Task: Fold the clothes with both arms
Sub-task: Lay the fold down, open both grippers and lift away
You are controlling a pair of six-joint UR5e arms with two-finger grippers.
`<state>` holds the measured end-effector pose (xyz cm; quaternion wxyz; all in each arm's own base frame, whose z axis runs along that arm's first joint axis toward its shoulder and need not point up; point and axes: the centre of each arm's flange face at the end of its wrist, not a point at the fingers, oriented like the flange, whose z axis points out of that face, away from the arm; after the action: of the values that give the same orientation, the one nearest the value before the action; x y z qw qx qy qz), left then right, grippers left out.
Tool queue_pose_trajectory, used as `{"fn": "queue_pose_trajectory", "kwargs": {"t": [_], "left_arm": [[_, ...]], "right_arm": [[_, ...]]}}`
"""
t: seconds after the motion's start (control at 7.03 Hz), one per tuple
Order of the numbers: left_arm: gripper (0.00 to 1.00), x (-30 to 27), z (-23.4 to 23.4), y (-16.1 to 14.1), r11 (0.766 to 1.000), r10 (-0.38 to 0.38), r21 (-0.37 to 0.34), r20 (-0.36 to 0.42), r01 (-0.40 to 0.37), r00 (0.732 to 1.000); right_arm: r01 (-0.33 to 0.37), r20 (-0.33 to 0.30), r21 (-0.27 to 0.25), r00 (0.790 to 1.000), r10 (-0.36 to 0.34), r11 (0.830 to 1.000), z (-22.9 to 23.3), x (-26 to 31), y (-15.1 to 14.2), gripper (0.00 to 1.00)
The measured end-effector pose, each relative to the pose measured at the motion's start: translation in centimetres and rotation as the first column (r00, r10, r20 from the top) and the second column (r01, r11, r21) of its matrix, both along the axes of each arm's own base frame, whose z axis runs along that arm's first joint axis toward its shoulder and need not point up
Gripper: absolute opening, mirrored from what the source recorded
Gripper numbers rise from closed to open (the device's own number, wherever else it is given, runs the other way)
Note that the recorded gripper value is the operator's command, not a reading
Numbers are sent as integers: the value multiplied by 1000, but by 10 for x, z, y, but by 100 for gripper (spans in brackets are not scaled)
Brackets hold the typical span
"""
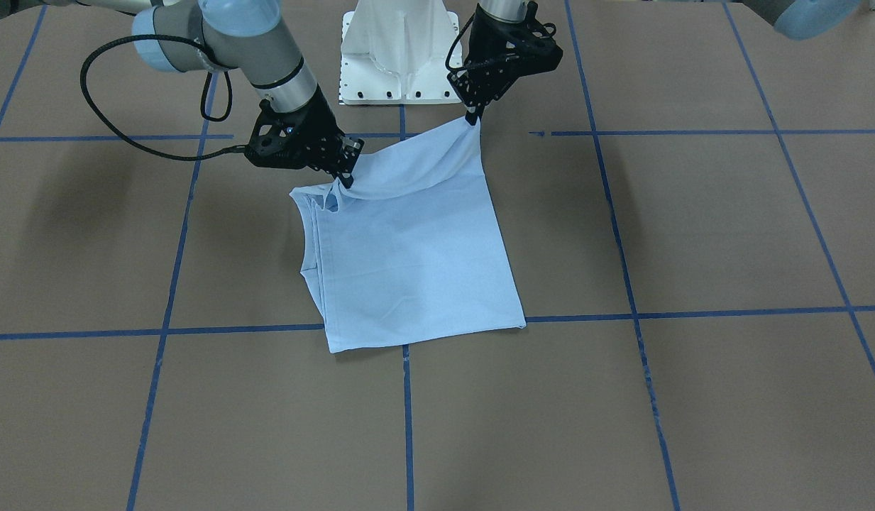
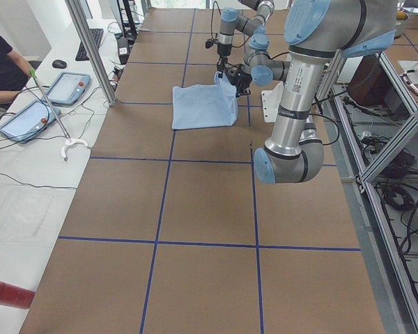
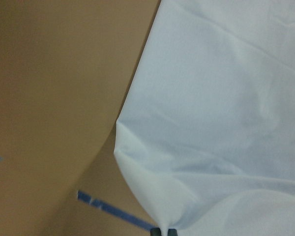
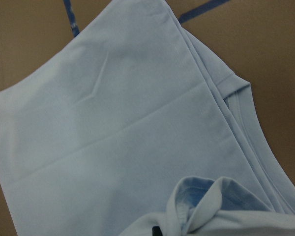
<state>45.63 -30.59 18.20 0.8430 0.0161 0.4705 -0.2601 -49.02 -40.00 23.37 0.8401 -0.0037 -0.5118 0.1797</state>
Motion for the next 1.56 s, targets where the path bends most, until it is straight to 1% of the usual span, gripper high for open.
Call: {"fn": "queue_pose_trajectory", "kwargs": {"t": [0.28,0.57,0.71,0.85,1.0,1.28,1.42,1.56], "left_arm": [[0,13,18,-42,999,-51,16,6,51,999],[0,17,36,-80,995,-101,27,2,100,995],[4,19,43,-103,992,-119,47,6,118,993],[69,23,46,-131,988,-141,69,6,140,990],[100,29,51,-162,982,-170,80,7,169,985],[100,34,73,-217,974,-201,114,51,194,978],[100,26,78,-233,971,-208,135,68,198,976],[100,17,80,-244,968,-210,155,82,195,974]], "right_arm": [[-52,-16,-11,999,52,999,5,-19,-52,0],[-80,-41,-39,996,78,996,7,-27,-90,0],[-89,-51,-58,995,86,994,6,-29,-111,0],[-102,-62,-74,993,98,992,2,-32,-133,45],[-115,-74,-90,991,108,989,-3,-35,-156,99],[-135,-109,-127,987,121,983,-13,-42,-210,100],[-137,-118,-146,986,120,980,-13,-36,-231,100],[-122,-107,-177,989,104,977,-12,-19,-248,100]]}}
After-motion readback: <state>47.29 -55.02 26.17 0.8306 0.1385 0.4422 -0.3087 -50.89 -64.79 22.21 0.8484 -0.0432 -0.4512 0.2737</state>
